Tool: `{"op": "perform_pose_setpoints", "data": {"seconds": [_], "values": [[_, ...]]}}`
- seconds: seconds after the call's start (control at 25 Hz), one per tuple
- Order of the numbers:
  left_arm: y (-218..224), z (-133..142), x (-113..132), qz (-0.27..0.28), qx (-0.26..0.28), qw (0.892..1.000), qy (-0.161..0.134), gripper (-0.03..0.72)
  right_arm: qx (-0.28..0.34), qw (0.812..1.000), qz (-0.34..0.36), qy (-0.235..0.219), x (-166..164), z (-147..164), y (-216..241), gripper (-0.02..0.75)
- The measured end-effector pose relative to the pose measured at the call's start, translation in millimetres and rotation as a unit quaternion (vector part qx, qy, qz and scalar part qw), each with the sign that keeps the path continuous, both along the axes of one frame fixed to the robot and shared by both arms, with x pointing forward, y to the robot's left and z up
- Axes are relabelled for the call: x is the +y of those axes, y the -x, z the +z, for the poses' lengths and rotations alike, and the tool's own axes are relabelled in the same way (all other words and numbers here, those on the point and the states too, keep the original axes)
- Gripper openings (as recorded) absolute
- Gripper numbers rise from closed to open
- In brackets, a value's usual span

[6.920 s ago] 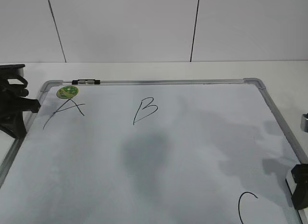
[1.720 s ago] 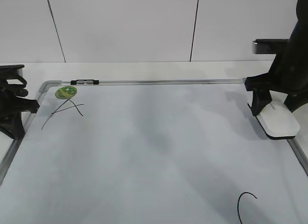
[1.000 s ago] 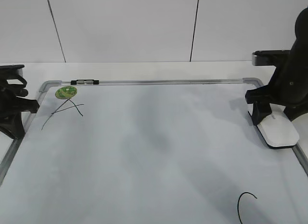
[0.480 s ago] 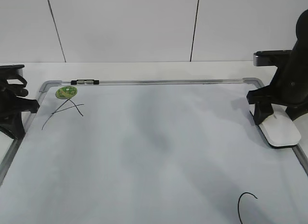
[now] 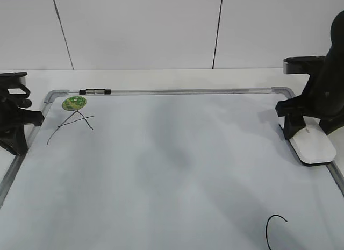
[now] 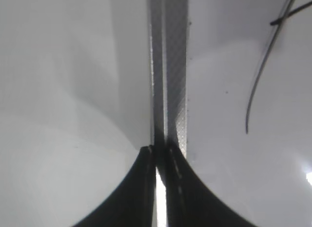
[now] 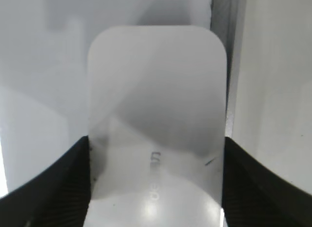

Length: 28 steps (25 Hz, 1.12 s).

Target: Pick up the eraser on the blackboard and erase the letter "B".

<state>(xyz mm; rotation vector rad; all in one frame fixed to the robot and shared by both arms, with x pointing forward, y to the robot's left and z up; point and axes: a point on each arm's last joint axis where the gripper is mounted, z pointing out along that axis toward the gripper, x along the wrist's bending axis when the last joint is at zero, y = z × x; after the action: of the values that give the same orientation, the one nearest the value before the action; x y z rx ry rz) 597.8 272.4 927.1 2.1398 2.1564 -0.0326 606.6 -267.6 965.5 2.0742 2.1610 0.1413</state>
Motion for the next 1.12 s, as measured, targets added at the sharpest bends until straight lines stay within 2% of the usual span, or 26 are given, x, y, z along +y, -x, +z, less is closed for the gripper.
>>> {"op": "perform_pose_setpoints", "data": {"seconds": [0.2, 0.44, 0.6, 0.8, 0.96, 1.04, 1.12], "values": [[0, 0, 0, 0.0, 0.001, 1.0, 0.0, 0.017, 0.0, 1.0, 0.0, 0.0, 0, 0, 0, 0.545], [0, 0, 0, 0.0, 0.001, 1.0, 0.001, 0.017, 0.0, 1.0, 0.0, 0.0, 0, 0, 0, 0.627], [0, 0, 0, 0.0, 0.001, 1.0, 0.001, 0.017, 0.018, 1.0, -0.002, 0.002, 0, 4, 1, 0.629], [-2, 2, 0, 0.0, 0.004, 1.0, 0.001, 0.02, 0.046, 0.999, -0.009, 0.001, 1, 37, -5, 0.59], [-6, 5, -1, -0.005, 0.006, 1.0, 0.001, 0.038, 0.006, 1.0, -0.01, -0.006, 3, 70, -17, 0.547], [-6, 5, 0, -0.009, 0.01, 1.0, -0.001, 0.069, -0.009, 1.0, -0.011, -0.014, 4, 80, -19, 0.539], [-5, 6, 0, -0.012, 0.017, 1.0, -0.001, 0.146, -0.014, 1.0, -0.013, -0.024, 5, 85, -19, 0.536]]}}
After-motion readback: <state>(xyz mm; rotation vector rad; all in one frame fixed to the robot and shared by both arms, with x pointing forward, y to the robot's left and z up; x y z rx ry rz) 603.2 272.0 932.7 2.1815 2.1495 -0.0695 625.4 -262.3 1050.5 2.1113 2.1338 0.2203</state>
